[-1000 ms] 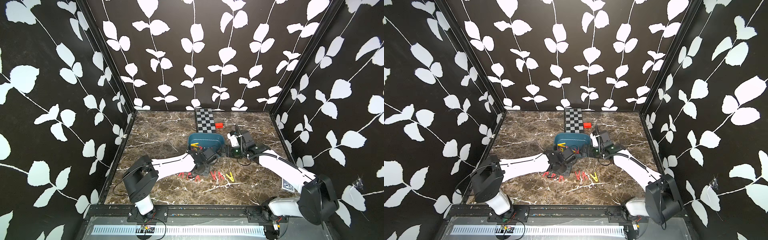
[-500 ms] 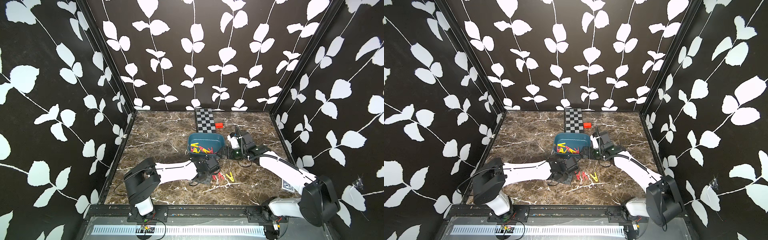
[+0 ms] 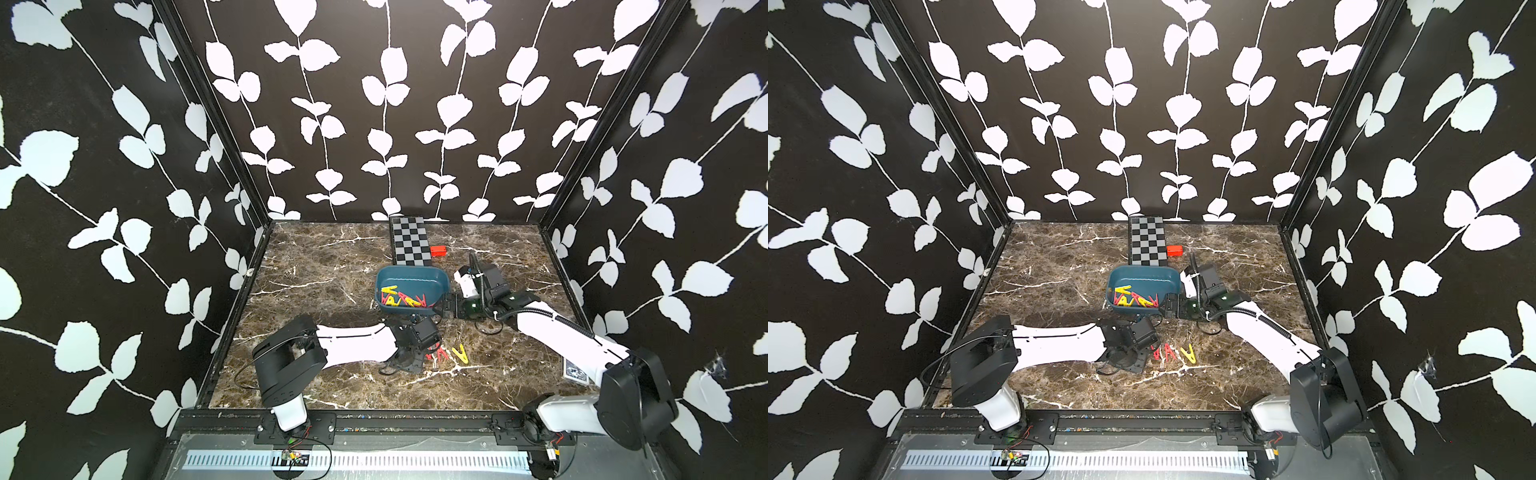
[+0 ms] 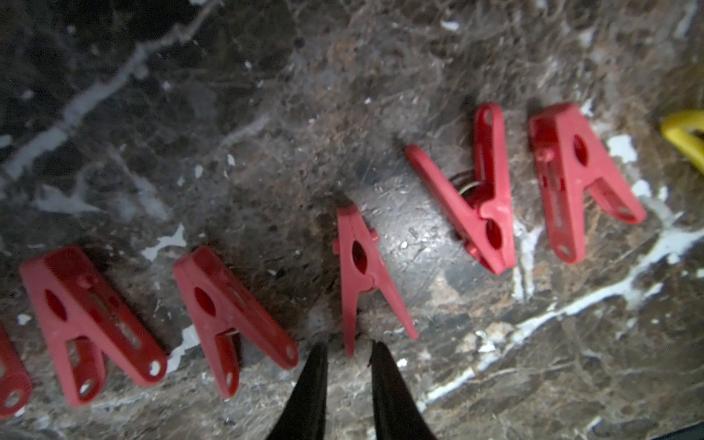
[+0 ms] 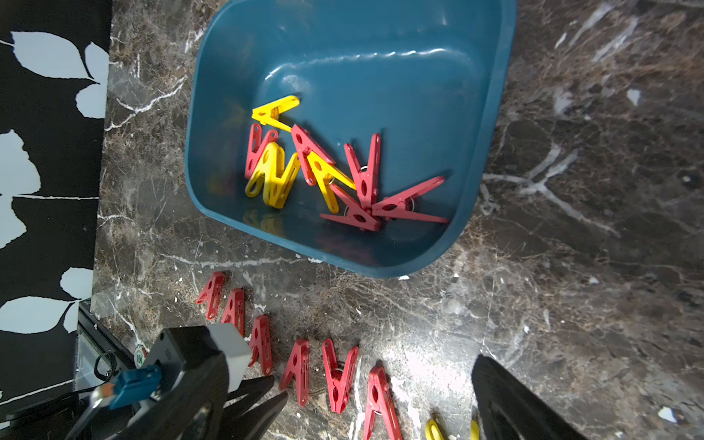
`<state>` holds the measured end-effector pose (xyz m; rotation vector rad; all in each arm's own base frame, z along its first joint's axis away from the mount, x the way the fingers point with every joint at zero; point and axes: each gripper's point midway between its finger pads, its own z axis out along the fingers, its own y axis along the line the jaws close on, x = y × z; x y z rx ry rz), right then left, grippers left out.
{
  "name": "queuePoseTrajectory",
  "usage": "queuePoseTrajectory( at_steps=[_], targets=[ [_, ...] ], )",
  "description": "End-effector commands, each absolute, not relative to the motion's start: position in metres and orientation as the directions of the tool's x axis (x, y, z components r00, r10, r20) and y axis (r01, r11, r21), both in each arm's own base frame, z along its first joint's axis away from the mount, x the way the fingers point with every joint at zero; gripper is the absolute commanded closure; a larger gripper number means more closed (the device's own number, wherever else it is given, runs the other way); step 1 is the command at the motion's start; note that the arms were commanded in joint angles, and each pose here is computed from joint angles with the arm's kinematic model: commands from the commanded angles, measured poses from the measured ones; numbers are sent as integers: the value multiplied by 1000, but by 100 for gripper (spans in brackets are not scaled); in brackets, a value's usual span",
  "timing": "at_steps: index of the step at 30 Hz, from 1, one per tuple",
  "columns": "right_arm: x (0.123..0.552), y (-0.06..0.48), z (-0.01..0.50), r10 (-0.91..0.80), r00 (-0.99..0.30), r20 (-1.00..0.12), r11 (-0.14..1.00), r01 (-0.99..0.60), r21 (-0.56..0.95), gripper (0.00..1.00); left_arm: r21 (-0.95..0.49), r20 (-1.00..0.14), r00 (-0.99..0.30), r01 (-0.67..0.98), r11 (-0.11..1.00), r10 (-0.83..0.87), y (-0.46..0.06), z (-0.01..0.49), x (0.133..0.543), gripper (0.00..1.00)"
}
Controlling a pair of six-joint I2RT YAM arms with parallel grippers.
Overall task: Take the clothespins out of the storage box
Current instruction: Place the clothespin at the center of the board.
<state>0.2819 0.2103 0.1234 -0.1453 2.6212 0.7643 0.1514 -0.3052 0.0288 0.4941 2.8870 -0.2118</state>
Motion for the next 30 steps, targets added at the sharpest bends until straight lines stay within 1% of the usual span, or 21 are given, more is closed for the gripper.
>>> queuePoseTrajectory(
  at_steps=[1,4,7,11,15,18,21,23,24,30],
  targets=[
    [289,217,131,18,-905,-424,840,-217,497,1,-96,-233,-917,354,930,325,-302,37,150,70],
    [291,217,131,16,-904,-427,848,-214,485,1,-82,-273,-906,357,930,324,-300,49,157,68],
    [294,218,131,15,-904,-427,851,-213,480,1,-104,-311,-901,348,932,302,-301,65,170,62],
    [300,221,131,18,-901,-433,860,-207,467,1,-148,-347,-901,326,934,260,-297,85,190,50],
    [304,224,132,12,-899,-437,869,-207,449,1,-166,-386,-895,305,938,223,-287,105,212,33],
    [308,225,132,7,-897,-442,879,-205,430,1,-182,-411,-892,285,941,190,-276,117,229,28],
    [313,228,134,5,-895,-447,886,-203,417,1,-185,-428,-887,272,944,172,-266,126,244,15],
    [318,230,136,3,-891,-455,891,-205,406,1,-183,-436,-886,260,948,158,-259,131,254,3],
    [320,232,137,0,-890,-456,894,-205,399,1,-184,-444,-883,258,949,154,-256,134,259,1],
    [332,242,142,-23,-882,-471,903,-220,368,1,-188,-458,-882,221,957,113,-242,139,290,1]
  ],
)
